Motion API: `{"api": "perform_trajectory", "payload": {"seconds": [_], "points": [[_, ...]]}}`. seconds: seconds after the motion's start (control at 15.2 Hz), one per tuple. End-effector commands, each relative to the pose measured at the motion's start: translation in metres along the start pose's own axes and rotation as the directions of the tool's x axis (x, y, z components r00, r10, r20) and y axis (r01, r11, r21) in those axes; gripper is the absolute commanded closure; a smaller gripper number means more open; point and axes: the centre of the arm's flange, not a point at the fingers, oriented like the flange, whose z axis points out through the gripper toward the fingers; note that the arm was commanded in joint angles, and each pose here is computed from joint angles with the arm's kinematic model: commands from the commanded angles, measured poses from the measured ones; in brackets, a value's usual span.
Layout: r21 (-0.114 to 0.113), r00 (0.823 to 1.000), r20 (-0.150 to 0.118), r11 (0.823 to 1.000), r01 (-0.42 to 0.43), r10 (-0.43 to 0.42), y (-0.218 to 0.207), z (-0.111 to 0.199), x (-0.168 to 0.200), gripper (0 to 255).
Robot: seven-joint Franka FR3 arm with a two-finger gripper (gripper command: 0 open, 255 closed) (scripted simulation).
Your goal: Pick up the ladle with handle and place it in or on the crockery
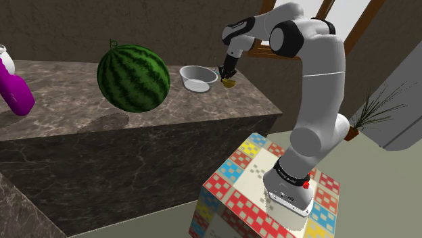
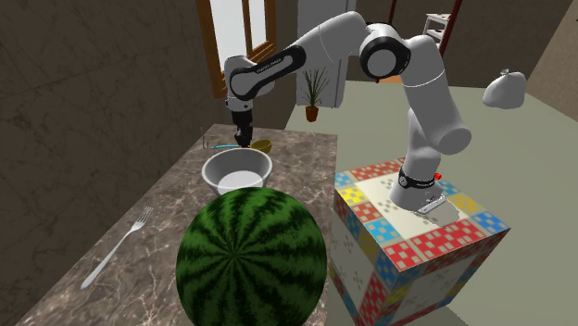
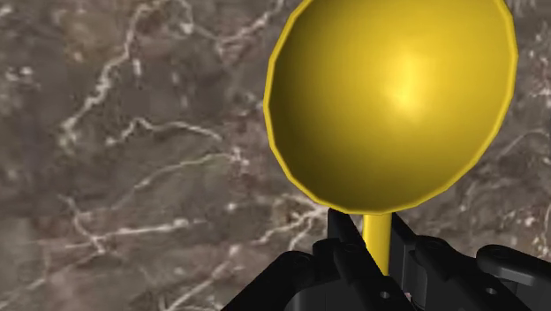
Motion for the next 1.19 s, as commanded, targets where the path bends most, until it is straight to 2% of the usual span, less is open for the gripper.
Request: {"api": "perform_trajectory", "payload": {"seconds": [0.0,1.12], "points": [[0.000,1.000,0.002,1.000,0.000,0.000,0.000,0.001,0.000,255],[0.000,1.000,0.002,1.000,0.000,0.000,-0.016,-0.087,-0.007,255]]}}
